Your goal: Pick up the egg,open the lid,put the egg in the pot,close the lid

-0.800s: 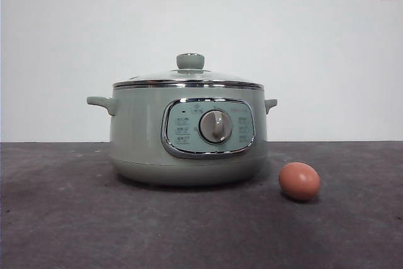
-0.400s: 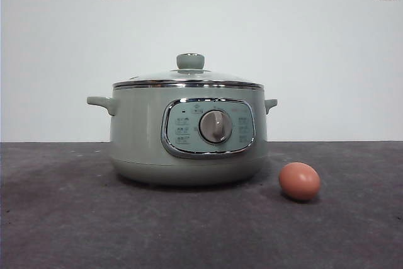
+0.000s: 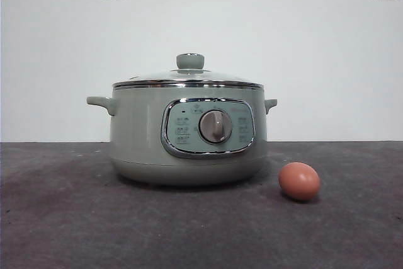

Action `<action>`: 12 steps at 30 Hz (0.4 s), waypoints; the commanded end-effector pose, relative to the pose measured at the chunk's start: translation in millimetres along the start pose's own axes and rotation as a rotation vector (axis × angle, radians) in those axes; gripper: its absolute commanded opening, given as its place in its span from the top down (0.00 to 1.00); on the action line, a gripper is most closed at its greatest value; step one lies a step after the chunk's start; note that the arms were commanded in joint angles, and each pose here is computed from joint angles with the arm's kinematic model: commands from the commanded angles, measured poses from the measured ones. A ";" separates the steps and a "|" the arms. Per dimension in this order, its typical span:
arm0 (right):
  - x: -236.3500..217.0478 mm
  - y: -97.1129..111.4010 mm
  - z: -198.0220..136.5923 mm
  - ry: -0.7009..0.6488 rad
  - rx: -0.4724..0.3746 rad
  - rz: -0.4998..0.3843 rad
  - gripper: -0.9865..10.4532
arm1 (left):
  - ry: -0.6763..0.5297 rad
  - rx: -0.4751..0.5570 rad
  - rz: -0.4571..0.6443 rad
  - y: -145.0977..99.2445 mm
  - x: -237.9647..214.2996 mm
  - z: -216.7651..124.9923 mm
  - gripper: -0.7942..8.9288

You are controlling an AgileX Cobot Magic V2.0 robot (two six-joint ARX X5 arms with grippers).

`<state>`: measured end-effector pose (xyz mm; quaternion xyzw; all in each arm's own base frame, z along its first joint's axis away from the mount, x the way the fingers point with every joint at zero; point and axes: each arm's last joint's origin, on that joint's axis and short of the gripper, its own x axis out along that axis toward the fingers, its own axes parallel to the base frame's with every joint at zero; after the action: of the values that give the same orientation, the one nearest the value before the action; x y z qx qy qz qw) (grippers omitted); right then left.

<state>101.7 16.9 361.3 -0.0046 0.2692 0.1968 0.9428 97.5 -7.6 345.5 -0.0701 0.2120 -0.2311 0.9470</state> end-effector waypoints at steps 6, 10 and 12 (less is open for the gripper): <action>1.3 -0.3 -0.2 0.019 0.003 0.005 0.34 | -0.023 0.037 -0.067 -1.0 7.6 9.4 0.27; 7.5 -1.8 1.3 0.040 0.014 0.029 0.34 | 0.008 0.056 -0.128 -4.2 21.0 33.8 0.27; 11.9 -2.8 2.2 0.056 0.020 0.045 0.34 | 0.034 0.080 -0.160 -5.9 34.9 51.6 0.27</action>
<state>113.5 18.7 355.4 0.0053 0.3015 0.2120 0.9296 143.1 -27.0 380.6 -0.0529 0.2164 -0.3143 0.9228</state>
